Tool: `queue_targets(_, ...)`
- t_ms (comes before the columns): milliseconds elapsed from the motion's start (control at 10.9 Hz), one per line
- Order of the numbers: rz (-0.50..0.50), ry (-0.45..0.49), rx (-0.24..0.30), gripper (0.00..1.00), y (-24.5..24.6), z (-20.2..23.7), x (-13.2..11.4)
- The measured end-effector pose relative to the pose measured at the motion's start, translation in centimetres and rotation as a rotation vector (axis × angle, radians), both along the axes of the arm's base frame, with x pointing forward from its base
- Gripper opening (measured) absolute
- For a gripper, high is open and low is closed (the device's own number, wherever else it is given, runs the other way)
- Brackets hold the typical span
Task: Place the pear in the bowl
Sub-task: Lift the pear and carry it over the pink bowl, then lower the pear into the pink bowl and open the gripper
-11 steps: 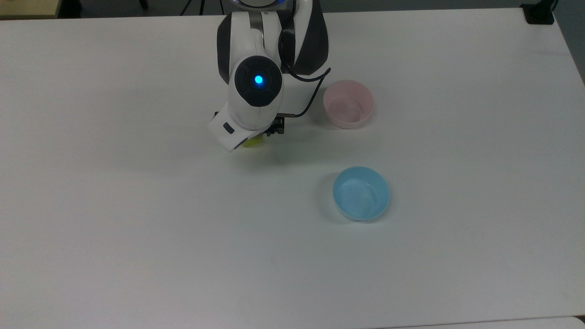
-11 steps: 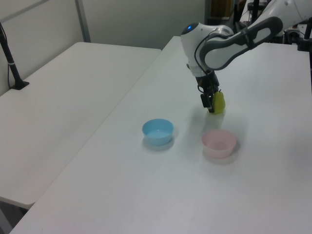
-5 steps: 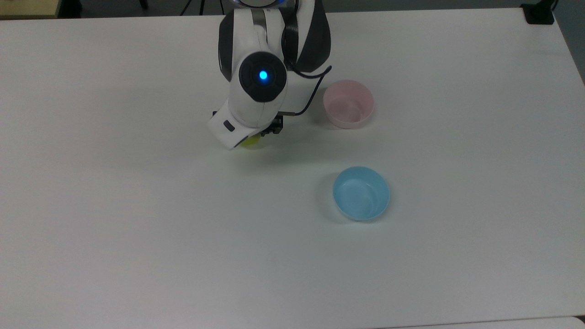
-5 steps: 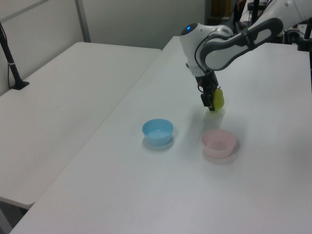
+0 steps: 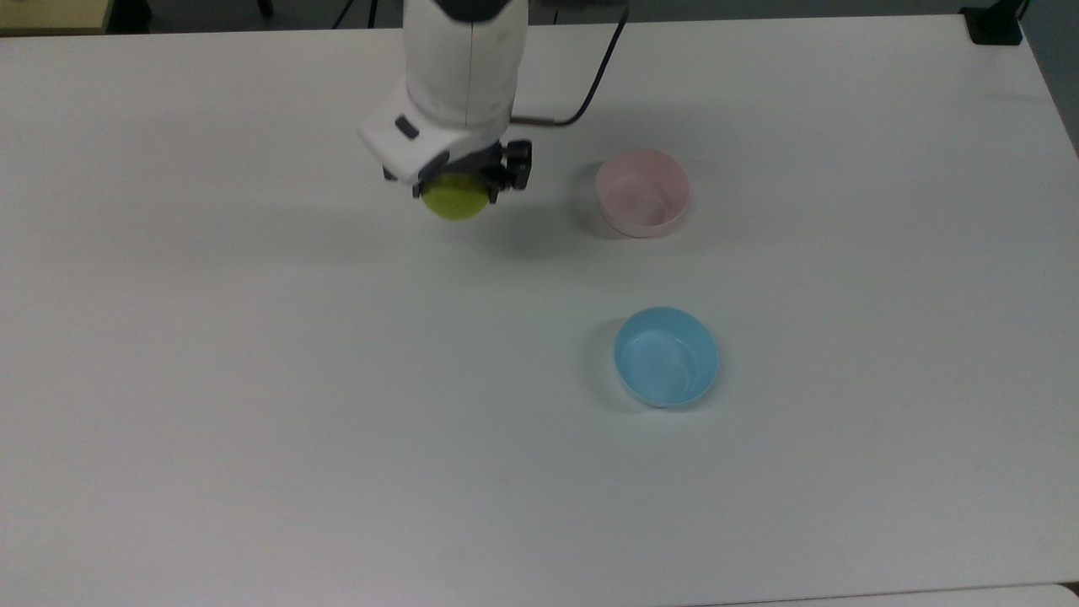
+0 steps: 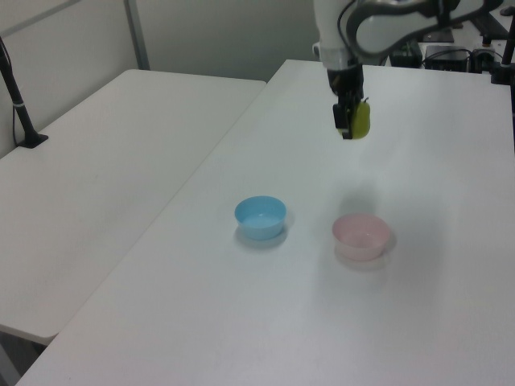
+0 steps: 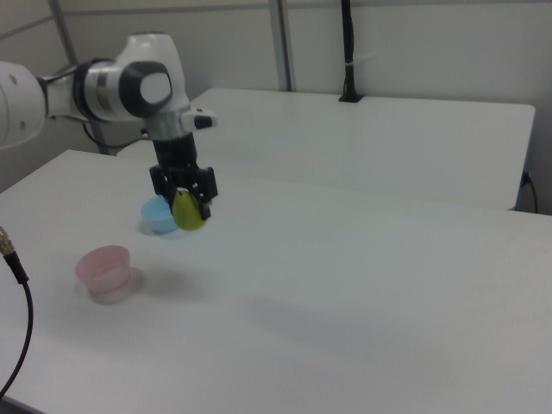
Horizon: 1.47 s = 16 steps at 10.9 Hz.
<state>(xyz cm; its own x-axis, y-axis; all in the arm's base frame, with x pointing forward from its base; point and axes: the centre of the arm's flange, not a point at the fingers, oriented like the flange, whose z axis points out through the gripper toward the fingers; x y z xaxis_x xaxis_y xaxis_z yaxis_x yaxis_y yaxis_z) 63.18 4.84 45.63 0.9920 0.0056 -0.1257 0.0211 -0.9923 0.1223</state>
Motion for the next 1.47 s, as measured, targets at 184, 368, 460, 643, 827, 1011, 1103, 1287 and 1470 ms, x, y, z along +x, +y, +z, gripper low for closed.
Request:
queue_targets(184,0.035,0.016,0.039,0.82,3.3,2.1,-1.1)
queue_targets(368,0.120,0.071,0.058,0.82,10.0,1.8,-3.0)
queue_targets(460,0.147,0.088,0.055,0.82,13.1,1.4,-4.0)
queue_targets(643,0.178,0.109,0.036,0.82,18.3,-0.1,-5.6)
queue_targets(827,0.191,0.145,0.017,0.82,20.8,-2.5,-6.3)
queue_targets(1011,0.196,0.191,-0.002,0.82,21.8,-6.5,-6.1)
queue_targets(1103,0.189,0.197,-0.014,0.82,22.6,-8.8,-6.0)
queue_targets(1287,0.187,0.204,-0.027,0.82,23.5,-11.0,-5.9)
queue_targets(1470,0.187,0.206,-0.029,0.82,23.5,-11.3,-5.9)
